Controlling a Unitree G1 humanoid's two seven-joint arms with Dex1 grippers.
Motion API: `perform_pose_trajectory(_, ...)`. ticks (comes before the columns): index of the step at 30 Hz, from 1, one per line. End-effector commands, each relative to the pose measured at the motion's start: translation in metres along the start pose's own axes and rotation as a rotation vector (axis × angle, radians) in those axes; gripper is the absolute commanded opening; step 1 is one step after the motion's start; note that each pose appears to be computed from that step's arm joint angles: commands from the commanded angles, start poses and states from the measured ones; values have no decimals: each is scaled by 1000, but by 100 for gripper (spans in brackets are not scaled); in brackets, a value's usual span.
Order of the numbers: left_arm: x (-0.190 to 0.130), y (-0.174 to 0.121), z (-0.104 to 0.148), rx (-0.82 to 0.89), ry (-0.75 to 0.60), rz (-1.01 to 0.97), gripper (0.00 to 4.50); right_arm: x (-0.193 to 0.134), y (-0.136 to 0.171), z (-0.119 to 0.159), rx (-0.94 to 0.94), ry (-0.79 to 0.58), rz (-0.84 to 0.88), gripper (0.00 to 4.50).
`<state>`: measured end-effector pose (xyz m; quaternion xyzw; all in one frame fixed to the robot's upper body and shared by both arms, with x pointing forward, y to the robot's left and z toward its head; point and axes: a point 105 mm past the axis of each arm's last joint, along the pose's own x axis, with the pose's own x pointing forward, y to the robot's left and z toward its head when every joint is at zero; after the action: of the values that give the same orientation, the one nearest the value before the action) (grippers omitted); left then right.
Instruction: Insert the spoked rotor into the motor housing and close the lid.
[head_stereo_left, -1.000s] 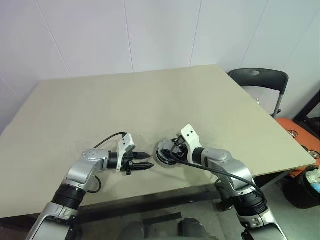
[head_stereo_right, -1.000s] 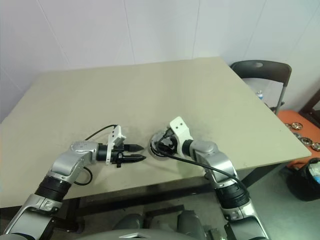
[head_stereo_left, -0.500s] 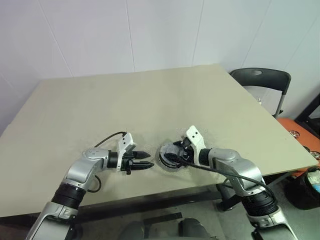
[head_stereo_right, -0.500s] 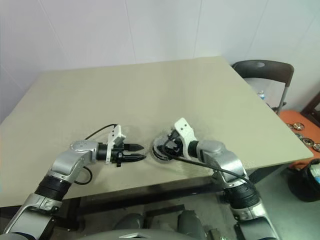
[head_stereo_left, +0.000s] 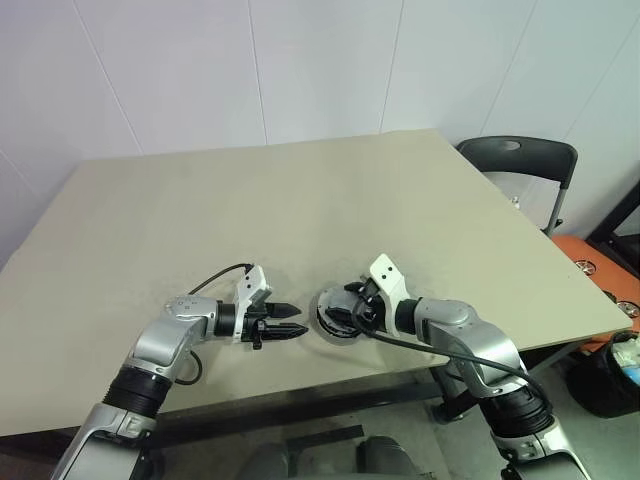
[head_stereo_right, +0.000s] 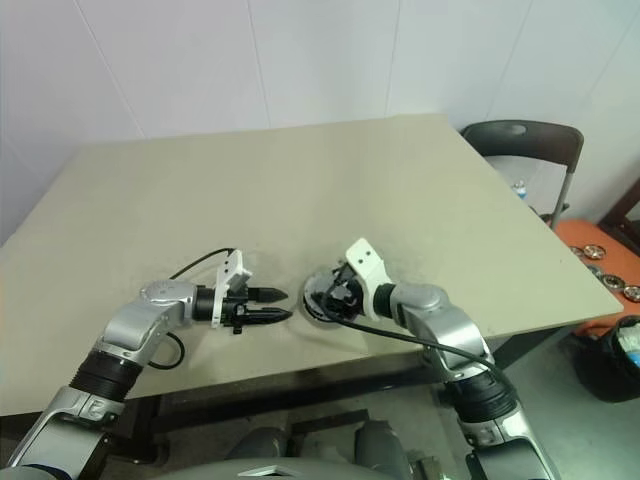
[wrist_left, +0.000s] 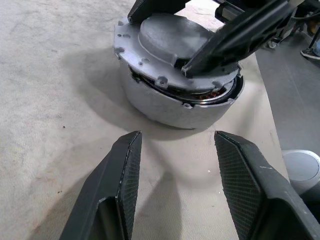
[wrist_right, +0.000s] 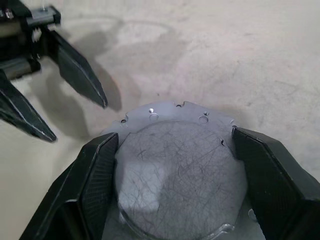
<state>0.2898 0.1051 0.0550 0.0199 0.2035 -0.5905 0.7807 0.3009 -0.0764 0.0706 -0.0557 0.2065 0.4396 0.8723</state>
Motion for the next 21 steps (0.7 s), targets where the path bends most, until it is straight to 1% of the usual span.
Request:
perform_pose_trajectory(1, -1, 2, 14, 46, -23, 3, 246, -4, 6, 4, -28, -8, 48, 325)
perform_pose_trajectory(4, -1, 2, 14, 46, -24, 2, 246, -7, 9, -4, -75, 41, 68, 325)
perform_pose_trajectory(8, 0, 2, 12, 44, -24, 4, 246, -7, 11, -7, -78, 50, 88, 325)
perform_pose_trajectory(11, 0, 2, 12, 44, -23, 5, 246, -8, 11, -16, -108, 94, 91, 325)
perform_pose_trajectory(17, -1, 3, 9, 44, -20, 10, 246, -15, 22, -33, -90, 168, 183, 325)
perform_pose_trajectory(21, 0, 5, 7, 45, -19, 10, 246, -17, 17, -44, -109, 218, 158, 325)
